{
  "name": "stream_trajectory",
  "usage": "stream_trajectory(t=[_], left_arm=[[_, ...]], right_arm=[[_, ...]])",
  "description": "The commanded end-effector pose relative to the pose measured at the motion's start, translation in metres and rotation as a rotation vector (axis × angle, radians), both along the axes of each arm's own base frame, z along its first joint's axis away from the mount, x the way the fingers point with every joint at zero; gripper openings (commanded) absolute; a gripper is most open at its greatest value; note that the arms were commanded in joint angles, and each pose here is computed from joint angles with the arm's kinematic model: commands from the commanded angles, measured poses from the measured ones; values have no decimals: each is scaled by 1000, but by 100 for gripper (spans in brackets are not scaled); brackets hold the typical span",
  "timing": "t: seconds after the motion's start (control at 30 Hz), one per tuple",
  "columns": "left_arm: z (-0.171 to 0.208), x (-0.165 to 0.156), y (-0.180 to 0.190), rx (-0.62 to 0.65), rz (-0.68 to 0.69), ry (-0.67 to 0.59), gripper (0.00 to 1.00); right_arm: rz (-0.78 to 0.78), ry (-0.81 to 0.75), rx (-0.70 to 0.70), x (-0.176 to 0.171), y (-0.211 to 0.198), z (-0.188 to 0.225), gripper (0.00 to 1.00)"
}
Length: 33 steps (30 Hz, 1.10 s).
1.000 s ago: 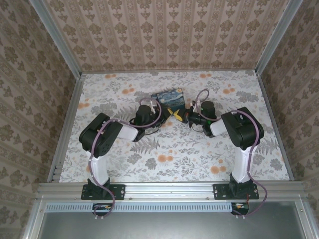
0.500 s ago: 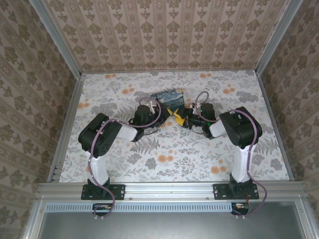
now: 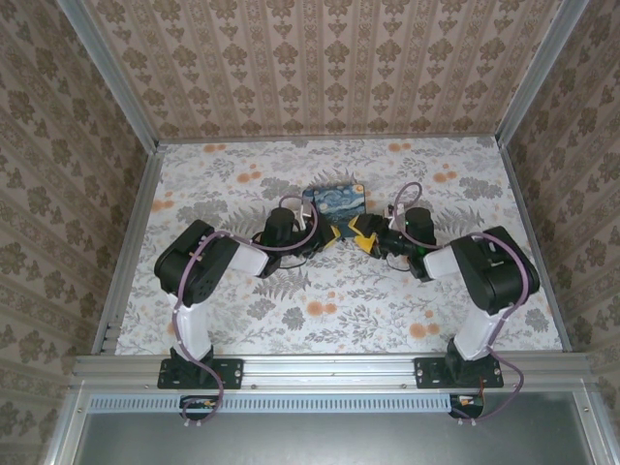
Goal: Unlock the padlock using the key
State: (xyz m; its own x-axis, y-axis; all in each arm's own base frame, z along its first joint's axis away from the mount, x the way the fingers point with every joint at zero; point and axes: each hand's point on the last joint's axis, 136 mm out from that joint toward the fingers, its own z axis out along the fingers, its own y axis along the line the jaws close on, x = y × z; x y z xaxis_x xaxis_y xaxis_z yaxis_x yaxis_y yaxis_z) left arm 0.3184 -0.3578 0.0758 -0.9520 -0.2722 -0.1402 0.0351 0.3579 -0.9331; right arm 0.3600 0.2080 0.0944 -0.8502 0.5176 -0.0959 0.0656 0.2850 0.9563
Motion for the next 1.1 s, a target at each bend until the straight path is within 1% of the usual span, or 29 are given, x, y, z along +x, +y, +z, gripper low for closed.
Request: stream_trajectory(t=[0.0,0.1,0.2,0.33,0.37,0.47,0.57,0.67,0.77,0.9,0.97,1.0,1.03,1.07], left_arm=[[7,-4,0,19,-45,-35,0],[3,-4,3,70,-52,-42,0],[2,-4,7,122,-60,-55,0],[5,-4,10,167,-74,-68,0],[5,-5,10,175,-77,-69,0],[4,-5,11,194,-83,-67,0],[4,-5,12,210,-90,-68,0],[3,-5,13,229,-91,-69,0],[5,-4,14,238,-90,-75,0],[6,-5,15,246,-92,-77,0],[8,-4,14,246,-93,-79,0],[8,-5,14,247,-94,-80,0],[8,-5,14,248,-95,-79,0],[8,-4,14,249,-94,-80,0]], right_arm=[[9,-49,-69,-10,-7,4,71],[23,-101,-82,-14,-8,20,71],[37,-145,-146,-17,-11,30,71],[49,-207,-306,-21,-21,38,71],[49,-243,-350,-22,-24,46,71],[57,-279,-485,-24,-31,48,70],[71,-309,-584,-26,-34,49,70],[84,-328,-665,-28,-35,47,70],[105,-355,-715,-29,-30,46,70],[170,-399,-792,-34,-18,41,70],[189,-411,-837,-35,-16,40,72],[195,-419,-856,-35,-15,41,74],[192,-422,-872,-34,-15,41,81],[186,-422,-883,-33,-17,42,84]])
